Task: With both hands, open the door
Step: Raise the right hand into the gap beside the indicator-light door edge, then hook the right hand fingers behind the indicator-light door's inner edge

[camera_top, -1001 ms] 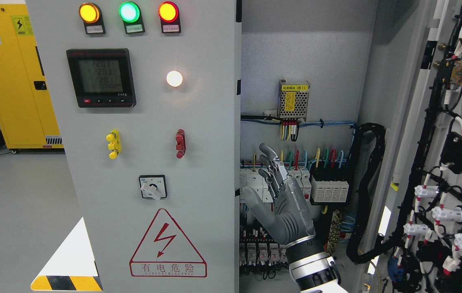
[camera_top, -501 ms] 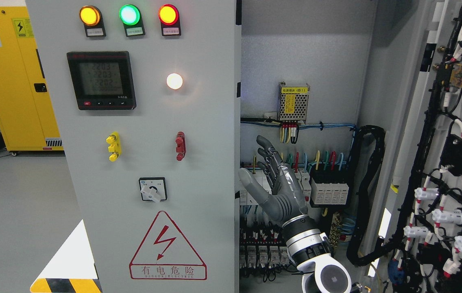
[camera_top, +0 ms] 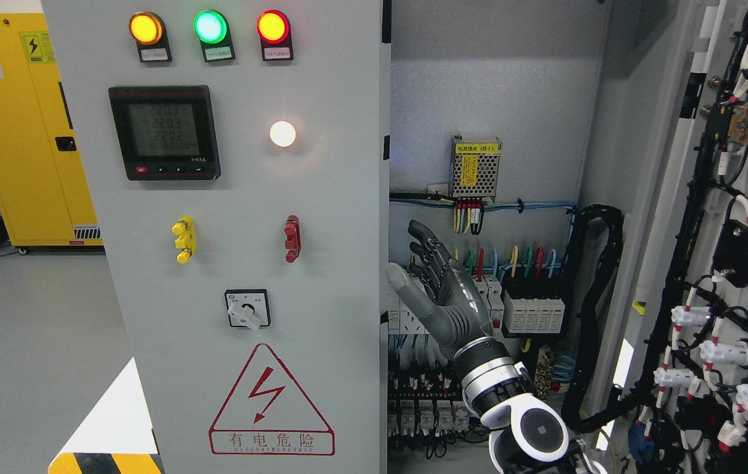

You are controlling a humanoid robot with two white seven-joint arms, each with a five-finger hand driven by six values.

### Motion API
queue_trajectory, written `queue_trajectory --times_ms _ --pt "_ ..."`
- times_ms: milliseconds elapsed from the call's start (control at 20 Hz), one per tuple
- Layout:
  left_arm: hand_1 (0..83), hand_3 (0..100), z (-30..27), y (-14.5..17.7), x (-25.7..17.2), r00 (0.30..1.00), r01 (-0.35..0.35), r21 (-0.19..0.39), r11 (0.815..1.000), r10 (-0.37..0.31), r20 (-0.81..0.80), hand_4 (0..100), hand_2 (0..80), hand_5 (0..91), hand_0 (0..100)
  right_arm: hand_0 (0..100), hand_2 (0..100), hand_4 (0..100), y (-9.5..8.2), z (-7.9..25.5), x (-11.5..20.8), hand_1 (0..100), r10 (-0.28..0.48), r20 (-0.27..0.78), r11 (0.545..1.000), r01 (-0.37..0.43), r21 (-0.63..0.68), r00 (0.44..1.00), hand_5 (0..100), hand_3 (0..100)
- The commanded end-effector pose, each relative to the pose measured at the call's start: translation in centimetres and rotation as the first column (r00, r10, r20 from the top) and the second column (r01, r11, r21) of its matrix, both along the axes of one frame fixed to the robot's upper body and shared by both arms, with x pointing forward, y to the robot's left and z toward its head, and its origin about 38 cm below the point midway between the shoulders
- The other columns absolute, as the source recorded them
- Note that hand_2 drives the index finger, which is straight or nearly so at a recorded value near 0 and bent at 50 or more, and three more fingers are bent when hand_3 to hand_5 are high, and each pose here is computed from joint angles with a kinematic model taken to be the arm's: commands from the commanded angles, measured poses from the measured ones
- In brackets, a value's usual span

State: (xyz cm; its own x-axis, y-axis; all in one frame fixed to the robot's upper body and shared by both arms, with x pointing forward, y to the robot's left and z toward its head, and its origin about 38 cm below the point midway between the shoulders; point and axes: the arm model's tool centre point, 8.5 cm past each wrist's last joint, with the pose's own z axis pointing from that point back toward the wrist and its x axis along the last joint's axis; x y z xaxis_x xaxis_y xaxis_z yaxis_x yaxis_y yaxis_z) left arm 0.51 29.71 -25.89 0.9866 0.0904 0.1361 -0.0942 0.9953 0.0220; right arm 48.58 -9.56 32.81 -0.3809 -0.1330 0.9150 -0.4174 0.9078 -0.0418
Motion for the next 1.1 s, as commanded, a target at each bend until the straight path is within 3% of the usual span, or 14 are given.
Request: queue_trajectory --times_ms 0,300,501,851,1051 --pt "55.6 0 0.0 0.0 0.0 1.000 0.000 0.000 1.000 0.000 0.001 0 0.0 0.0 12 0 4 0 -0.6 0.3 1.0 50 0.032 -0.044 0.999 -0.031 0.014 0.999 0 0" --pt "55.6 0 0.0 0.1 -0.1 1.000 -0.003 0.002 1.000 0.003 -0.001 0 0.0 0.0 12 0 4 0 -1.1 0.9 1.8 50 0.103 -0.090 0.990 -0.094 0.101 0.991 0 0" --pt "55.6 0 0.0 0.0 0.0 1.000 -0.001 -0.001 1.000 0.001 0.001 0 0.0 0.0 12 0 4 0 -0.4 1.1 1.5 50 0.202 -0.067 0.978 -0.198 0.068 0.977 0 0" --pt "55.6 0 0.0 0.0 0.4 1.000 0.002 0.000 1.000 -0.002 0.009 0 0.0 0.0 12 0 4 0 -1.1 1.0 2.9 50 0.191 -0.096 0.980 -0.184 0.077 0.977 0 0" --pt "55.6 0 0.0 0.0 0.4 1.000 0.000 -0.001 1.000 0.000 0.008 0 0.0 0.0 12 0 4 0 -0.7 1.0 2.8 50 0.260 -0.086 0.965 -0.256 0.055 0.962 0 0"
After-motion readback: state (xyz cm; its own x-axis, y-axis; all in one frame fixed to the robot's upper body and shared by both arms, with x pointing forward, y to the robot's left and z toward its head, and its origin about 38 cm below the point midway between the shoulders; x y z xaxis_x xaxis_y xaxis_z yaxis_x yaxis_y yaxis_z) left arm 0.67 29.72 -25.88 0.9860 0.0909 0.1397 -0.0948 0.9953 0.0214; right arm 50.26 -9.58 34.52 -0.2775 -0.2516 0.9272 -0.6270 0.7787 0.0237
